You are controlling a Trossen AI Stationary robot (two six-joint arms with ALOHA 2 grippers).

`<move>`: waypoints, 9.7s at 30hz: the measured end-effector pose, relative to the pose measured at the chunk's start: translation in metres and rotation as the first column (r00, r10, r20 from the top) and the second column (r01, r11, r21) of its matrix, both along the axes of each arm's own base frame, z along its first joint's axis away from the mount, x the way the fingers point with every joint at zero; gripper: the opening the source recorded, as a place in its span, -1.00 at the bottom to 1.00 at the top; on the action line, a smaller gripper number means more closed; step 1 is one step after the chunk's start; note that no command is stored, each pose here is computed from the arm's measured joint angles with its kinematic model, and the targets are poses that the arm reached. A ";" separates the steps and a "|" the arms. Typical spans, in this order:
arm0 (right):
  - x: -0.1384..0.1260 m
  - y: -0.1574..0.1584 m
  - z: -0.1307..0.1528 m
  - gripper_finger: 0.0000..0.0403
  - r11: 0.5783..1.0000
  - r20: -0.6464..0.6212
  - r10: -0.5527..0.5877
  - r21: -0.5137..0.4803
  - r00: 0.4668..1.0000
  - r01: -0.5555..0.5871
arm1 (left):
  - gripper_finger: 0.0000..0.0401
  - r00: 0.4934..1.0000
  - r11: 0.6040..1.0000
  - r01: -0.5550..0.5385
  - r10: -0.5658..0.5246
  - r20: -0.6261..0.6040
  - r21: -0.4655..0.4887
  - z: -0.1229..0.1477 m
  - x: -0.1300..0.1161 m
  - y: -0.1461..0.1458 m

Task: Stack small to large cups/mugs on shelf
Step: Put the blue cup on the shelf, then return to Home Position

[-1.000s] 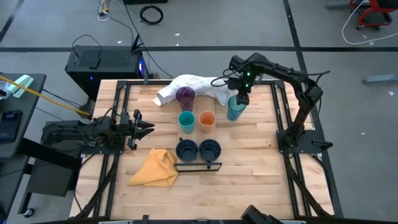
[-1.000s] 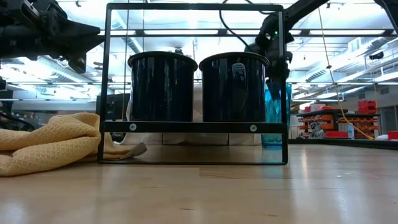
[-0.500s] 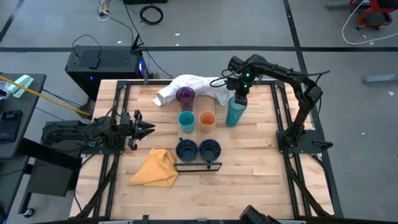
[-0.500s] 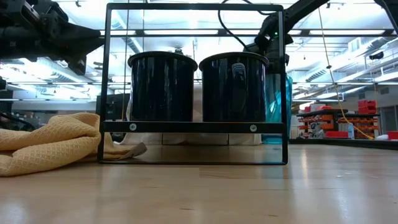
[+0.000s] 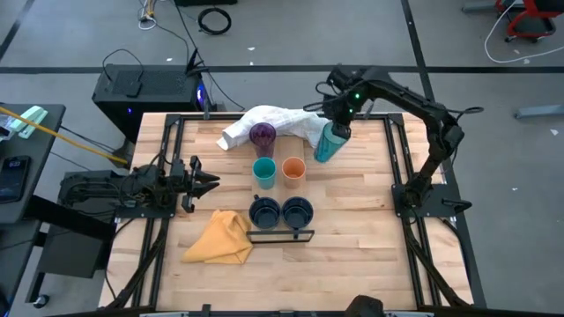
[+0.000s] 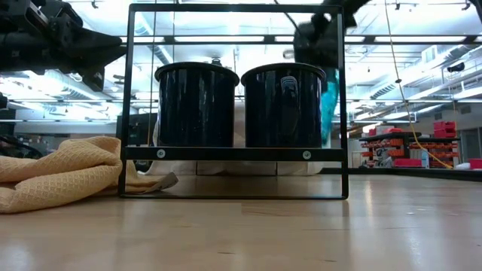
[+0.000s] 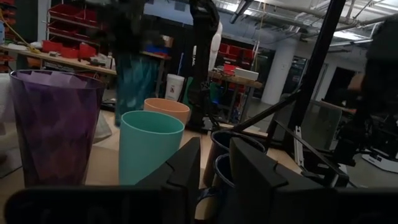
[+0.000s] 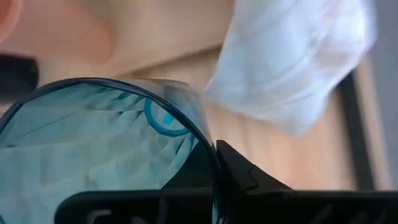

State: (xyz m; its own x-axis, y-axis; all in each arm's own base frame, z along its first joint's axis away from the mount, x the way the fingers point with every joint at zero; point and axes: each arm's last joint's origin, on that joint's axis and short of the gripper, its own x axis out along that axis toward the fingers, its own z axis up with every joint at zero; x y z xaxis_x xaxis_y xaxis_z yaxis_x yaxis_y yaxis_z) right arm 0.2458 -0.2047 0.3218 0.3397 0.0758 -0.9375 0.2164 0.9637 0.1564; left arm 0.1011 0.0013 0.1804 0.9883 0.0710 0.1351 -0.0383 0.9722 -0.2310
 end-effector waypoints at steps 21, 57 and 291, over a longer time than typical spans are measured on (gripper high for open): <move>0.024 0.045 0.046 -0.98 0.811 -0.079 -0.580 -0.147 0.811 0.566 | -0.55 1.000 1.000 -0.001 0.001 0.002 0.005 0.000 0.000 0.000; 0.060 0.055 0.014 -0.98 0.695 -0.150 -0.718 -0.102 0.680 0.712 | -0.53 1.000 1.000 0.027 -0.027 0.009 0.002 0.001 0.000 -0.001; -0.038 0.191 0.178 -0.32 0.844 0.688 -0.422 0.061 0.591 0.533 | -0.50 0.999 0.999 0.035 -0.035 0.008 -0.003 0.001 0.000 -0.001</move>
